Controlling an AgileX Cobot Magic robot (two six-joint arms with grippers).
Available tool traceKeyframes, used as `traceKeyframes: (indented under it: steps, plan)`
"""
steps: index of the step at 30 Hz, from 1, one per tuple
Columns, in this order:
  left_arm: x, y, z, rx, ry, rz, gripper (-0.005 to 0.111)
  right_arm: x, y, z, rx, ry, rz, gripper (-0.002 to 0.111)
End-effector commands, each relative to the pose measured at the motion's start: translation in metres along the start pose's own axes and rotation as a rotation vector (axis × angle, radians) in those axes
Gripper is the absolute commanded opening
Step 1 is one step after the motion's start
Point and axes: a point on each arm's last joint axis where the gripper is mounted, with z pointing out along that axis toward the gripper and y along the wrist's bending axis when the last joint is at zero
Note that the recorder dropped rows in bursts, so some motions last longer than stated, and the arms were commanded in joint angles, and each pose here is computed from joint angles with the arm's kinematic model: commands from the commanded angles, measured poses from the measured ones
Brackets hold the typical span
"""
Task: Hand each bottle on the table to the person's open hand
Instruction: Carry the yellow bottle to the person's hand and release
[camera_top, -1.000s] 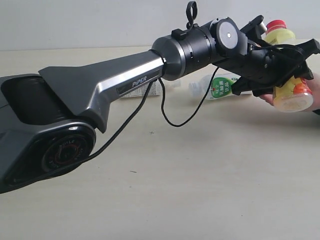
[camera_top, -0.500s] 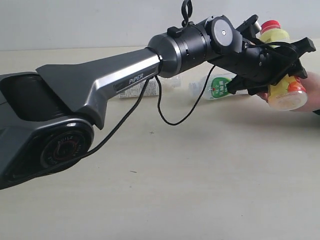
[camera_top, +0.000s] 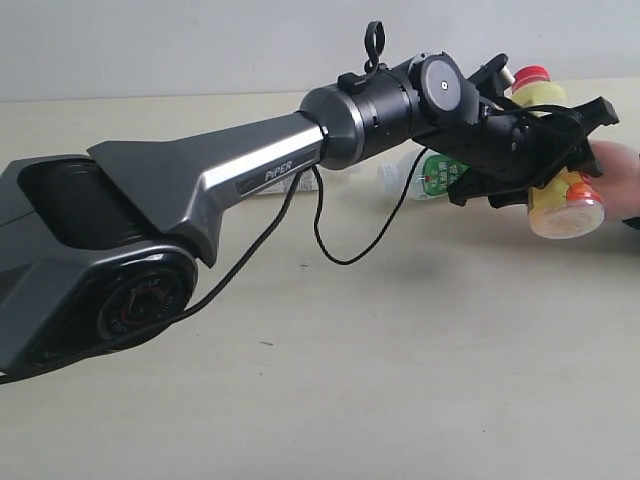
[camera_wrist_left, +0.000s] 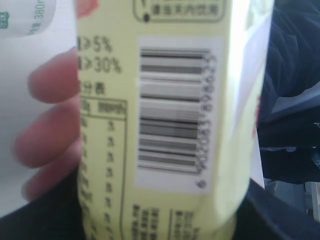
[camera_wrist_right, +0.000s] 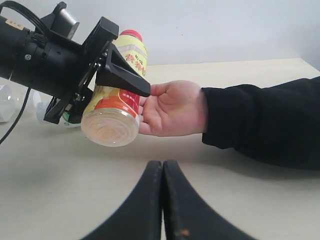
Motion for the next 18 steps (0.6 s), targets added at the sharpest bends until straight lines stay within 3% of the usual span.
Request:
traceKeyframes:
  steps: [1,9,18]
  plan:
    - [-0.0038,-0.003,-0.0023,0.015,-0.021,-0.001,0.009,0.0005,-0.0003,0.0,0.005,-0.005,-0.004,0.0]
    - [-0.0049,-0.0034,-0.0024,0.02,-0.033,-0.001,0.061,0.0005,-0.0003,0.0,0.005,-0.005,-0.004,0.0]
    - [-0.0072,-0.0064,-0.0026,0.055,-0.058,-0.039,0.065,0.0005,-0.0003,0.0,0.005,-0.005,-0.004,0.0]
